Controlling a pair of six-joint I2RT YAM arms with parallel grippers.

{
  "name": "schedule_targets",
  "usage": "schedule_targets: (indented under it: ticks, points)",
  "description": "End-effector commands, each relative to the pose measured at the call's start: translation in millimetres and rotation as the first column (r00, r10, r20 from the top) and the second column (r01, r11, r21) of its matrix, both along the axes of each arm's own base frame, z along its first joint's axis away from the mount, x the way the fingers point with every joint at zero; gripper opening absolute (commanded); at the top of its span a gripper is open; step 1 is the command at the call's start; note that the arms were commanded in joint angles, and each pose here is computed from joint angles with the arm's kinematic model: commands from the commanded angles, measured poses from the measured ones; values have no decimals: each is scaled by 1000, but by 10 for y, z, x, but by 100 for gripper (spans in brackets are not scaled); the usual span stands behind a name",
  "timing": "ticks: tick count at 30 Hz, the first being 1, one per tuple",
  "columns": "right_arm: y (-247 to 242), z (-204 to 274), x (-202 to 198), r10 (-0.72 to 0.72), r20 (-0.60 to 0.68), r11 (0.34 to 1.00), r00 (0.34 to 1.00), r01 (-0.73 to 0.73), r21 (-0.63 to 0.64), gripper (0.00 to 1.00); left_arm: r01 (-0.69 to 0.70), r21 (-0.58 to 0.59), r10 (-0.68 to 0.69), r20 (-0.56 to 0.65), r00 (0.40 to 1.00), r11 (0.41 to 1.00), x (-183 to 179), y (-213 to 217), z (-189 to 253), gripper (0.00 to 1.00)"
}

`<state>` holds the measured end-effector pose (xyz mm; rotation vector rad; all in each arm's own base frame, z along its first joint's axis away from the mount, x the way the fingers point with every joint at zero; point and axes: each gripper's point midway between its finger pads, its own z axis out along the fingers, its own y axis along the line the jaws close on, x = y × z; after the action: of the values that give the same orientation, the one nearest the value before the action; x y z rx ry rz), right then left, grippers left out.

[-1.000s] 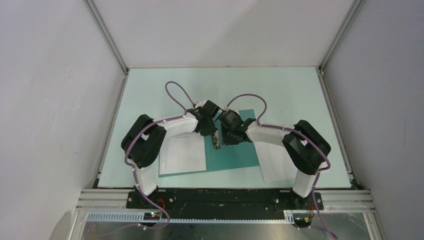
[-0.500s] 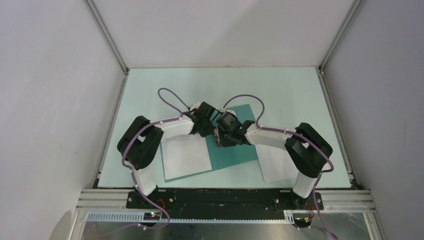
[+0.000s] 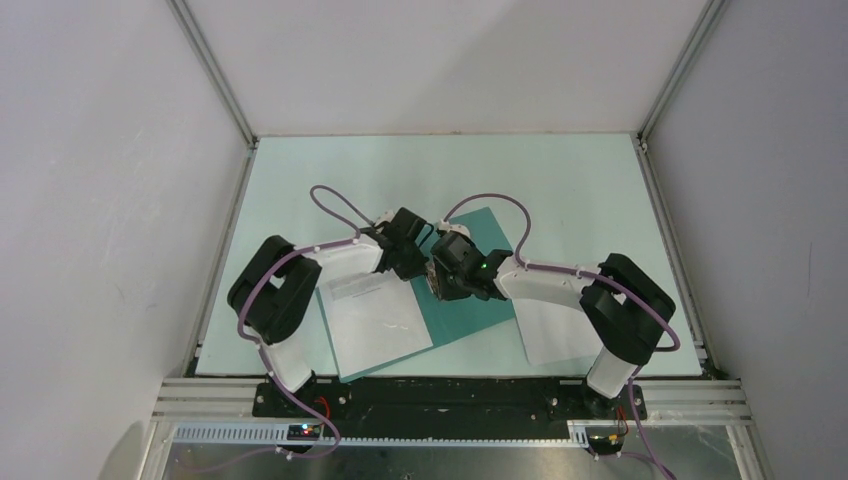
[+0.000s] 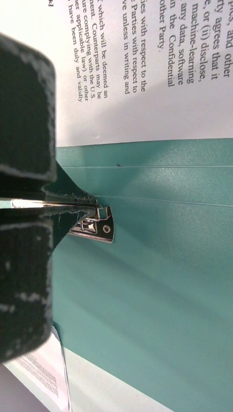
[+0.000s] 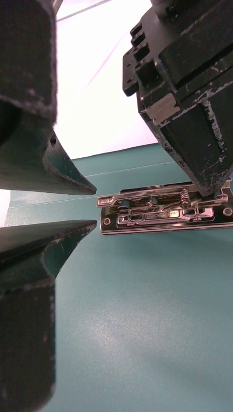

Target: Put the files into the folder

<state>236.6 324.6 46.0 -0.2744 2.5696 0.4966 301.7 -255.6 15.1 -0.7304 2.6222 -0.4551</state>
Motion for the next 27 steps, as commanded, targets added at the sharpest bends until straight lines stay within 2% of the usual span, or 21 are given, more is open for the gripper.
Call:
schedule_targets:
  ticks: [1,14,19,23,27]
  points:
    - [83,51,88,-13,48,1000,999,13,16,29,61,124,-33,-216,976,990,-513,271,-387,0]
    - [132,-164,78,-21,53,998,998,24,-56,23,82,123,-51,-240,969,989,-519,301,-446,0]
    - [123,-64,134,-47,85,998,995,50,-43,21,95,125,-62,-247,967,988,-544,324,-460,0]
    - [139,19,158,-56,89,998,994,58,-14,21,102,130,-67,-251,966,986,-561,349,-476,0]
    - [149,86,158,-62,86,998,994,62,7,26,108,134,-70,-257,964,985,-581,365,-491,0]
